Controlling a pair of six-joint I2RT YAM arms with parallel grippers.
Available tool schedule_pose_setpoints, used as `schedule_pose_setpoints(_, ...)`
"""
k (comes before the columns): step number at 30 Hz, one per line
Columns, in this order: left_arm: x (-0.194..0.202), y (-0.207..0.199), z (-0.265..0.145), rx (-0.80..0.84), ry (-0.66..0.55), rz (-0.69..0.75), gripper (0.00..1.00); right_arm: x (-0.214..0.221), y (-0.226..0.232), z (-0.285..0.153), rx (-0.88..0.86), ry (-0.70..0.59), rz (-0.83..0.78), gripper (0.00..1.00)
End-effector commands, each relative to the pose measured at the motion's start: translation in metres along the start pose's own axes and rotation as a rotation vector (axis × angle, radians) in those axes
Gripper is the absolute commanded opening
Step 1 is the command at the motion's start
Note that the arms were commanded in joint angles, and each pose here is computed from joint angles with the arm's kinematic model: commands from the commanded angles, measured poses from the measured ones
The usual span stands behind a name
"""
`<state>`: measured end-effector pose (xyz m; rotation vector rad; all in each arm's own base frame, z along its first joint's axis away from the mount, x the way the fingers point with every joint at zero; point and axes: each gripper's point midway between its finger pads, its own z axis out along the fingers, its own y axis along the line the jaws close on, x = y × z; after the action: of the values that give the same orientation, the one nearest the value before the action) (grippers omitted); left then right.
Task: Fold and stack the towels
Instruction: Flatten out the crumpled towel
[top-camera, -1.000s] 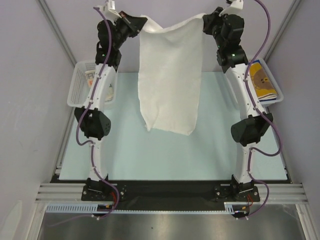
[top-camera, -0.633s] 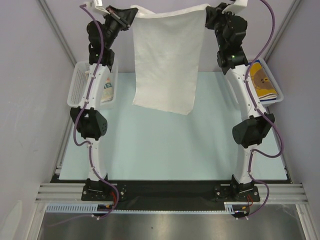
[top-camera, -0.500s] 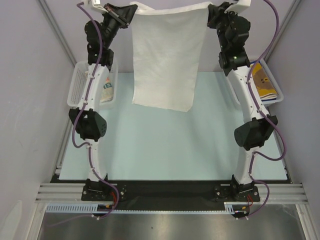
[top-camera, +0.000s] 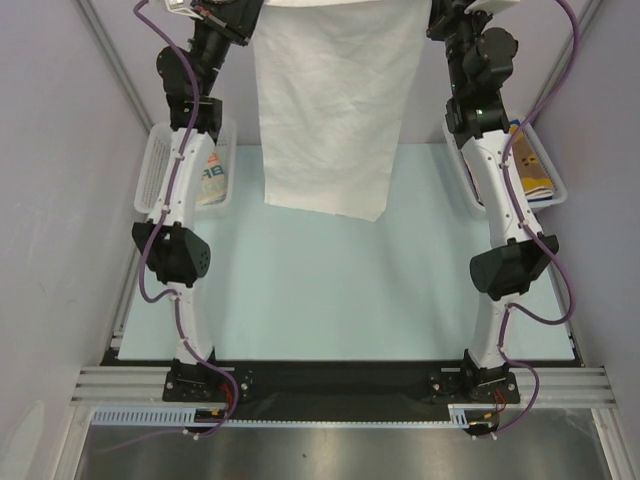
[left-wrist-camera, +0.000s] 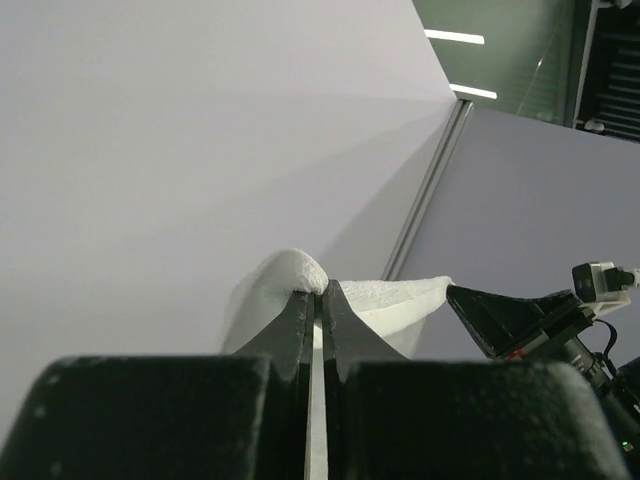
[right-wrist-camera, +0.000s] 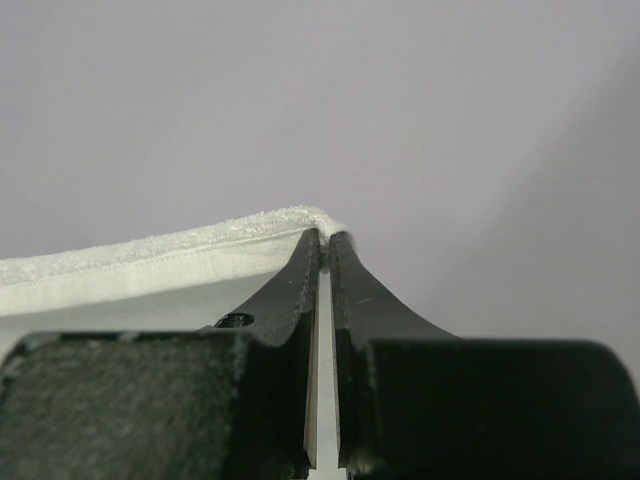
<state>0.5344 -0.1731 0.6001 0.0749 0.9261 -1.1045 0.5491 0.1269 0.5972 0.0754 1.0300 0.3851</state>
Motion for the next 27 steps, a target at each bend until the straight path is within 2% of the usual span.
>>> schedule_pose_setpoints(1,-0.032,-0.029,0.005,0.107,-0.12,0.059,0.0,-0.054,0.004,0.007,-0.01,-0.177,-0.018,0.0)
schedule_pose_setpoints(8,-0.02,-0.003,0.005,0.14,-0.209,0.064,0.0,-0.046,0.006,0.018,-0.034,-0.219,-0.01,0.0)
schedule_pose_setpoints(14,-0.027,-0.009,0.004,0.177,-0.258,0.093,0.0,-0.054,0.01,0.023,-0.076,-0.263,0.015,0.0)
schedule_pose_setpoints(18,-0.025,-0.013,0.003,0.185,-0.244,0.061,0.0,-0.057,0.011,0.02,-0.08,-0.243,0.024,0.0)
schedule_pose_setpoints(20,-0.02,-0.014,0.0,0.178,-0.218,0.035,0.0,-0.043,0.009,0.018,-0.067,-0.194,0.028,0.0)
schedule_pose_setpoints(21,-0.016,-0.014,-0.001,0.171,-0.203,0.009,0.0,-0.05,0.01,0.012,-0.051,-0.184,0.033,0.0)
schedule_pose_setpoints(23,-0.021,-0.033,-0.007,0.185,-0.189,-0.021,0.0,-0.048,0.012,0.001,-0.04,-0.151,0.043,0.0)
schedule_pose_setpoints(24,0.006,-0.012,-0.017,0.131,-0.138,-0.068,0.0,0.001,-0.001,-0.006,0.006,-0.046,0.047,0.0)
schedule_pose_setpoints(25,0.011,-0.015,-0.024,0.114,-0.124,-0.084,0.0,-0.03,0.005,-0.023,0.008,-0.073,0.06,0.0)
schedule_pose_setpoints(26,0.027,-0.016,-0.039,0.069,-0.084,-0.115,0.0,-0.015,0.001,-0.033,0.028,-0.027,0.071,0.0)
schedule_pose_setpoints(27,0.03,-0.022,-0.048,0.056,-0.072,-0.115,0.0,0.023,-0.007,-0.052,0.059,0.072,0.105,0.0)
